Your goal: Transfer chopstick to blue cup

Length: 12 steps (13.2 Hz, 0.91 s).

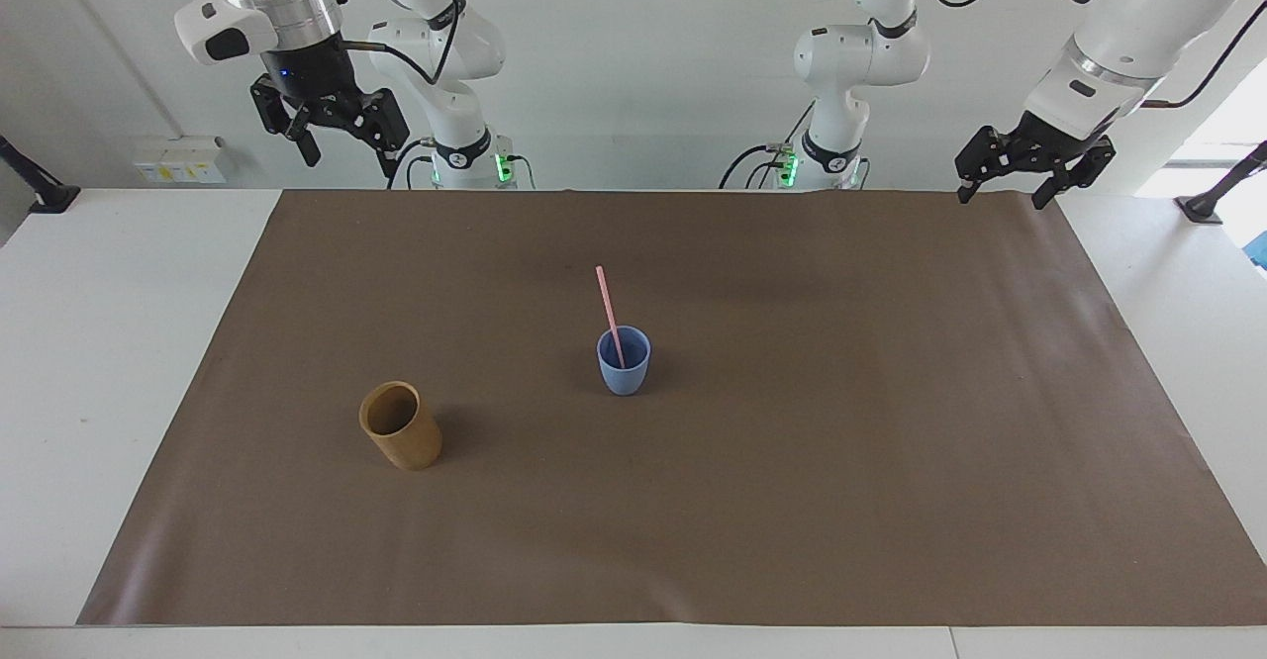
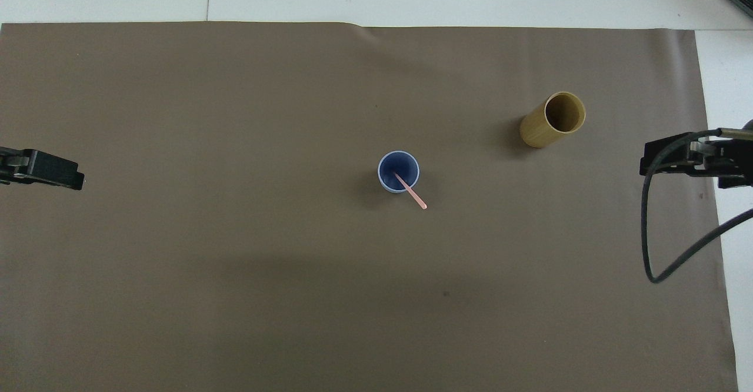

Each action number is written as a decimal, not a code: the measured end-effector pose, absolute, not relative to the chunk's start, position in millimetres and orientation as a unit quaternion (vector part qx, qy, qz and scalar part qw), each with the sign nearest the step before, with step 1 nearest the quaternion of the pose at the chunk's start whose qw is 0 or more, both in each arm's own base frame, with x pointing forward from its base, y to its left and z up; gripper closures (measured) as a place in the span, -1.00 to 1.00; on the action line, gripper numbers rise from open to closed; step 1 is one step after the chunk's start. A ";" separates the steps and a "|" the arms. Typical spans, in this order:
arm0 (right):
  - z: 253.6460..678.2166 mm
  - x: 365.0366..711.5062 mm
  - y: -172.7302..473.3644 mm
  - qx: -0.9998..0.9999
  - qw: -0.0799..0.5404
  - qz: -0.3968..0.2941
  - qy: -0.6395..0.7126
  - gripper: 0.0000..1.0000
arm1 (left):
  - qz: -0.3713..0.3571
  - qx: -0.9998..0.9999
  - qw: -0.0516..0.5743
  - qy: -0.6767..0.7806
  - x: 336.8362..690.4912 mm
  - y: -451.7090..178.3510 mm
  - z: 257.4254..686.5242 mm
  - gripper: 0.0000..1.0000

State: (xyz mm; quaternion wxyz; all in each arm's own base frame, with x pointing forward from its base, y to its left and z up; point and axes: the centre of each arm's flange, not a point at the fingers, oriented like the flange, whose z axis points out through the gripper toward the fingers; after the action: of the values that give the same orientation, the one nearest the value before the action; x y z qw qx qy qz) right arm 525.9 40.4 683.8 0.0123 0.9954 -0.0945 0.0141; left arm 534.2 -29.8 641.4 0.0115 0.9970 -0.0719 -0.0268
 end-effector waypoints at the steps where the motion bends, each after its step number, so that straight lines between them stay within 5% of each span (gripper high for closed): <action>1: 683.7 525.9 38.9 0.995 0.012 0.014 -0.096 -1.00 | -0.027 0.997 0.012 -0.072 534.2 -29.8 641.4 -1.00; 12: 683.7 525.9 38.1 0.995 0.011 0.013 -0.097 -1.00 | -0.027 0.997 0.012 -0.072 534.2 -29.8 641.4 -1.00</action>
State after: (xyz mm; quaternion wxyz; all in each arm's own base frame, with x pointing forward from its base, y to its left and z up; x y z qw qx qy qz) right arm 525.9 38.1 683.7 0.0113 0.9952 -0.0967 0.0133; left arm 534.2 -29.8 641.4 0.0115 0.9970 -0.0719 -0.0268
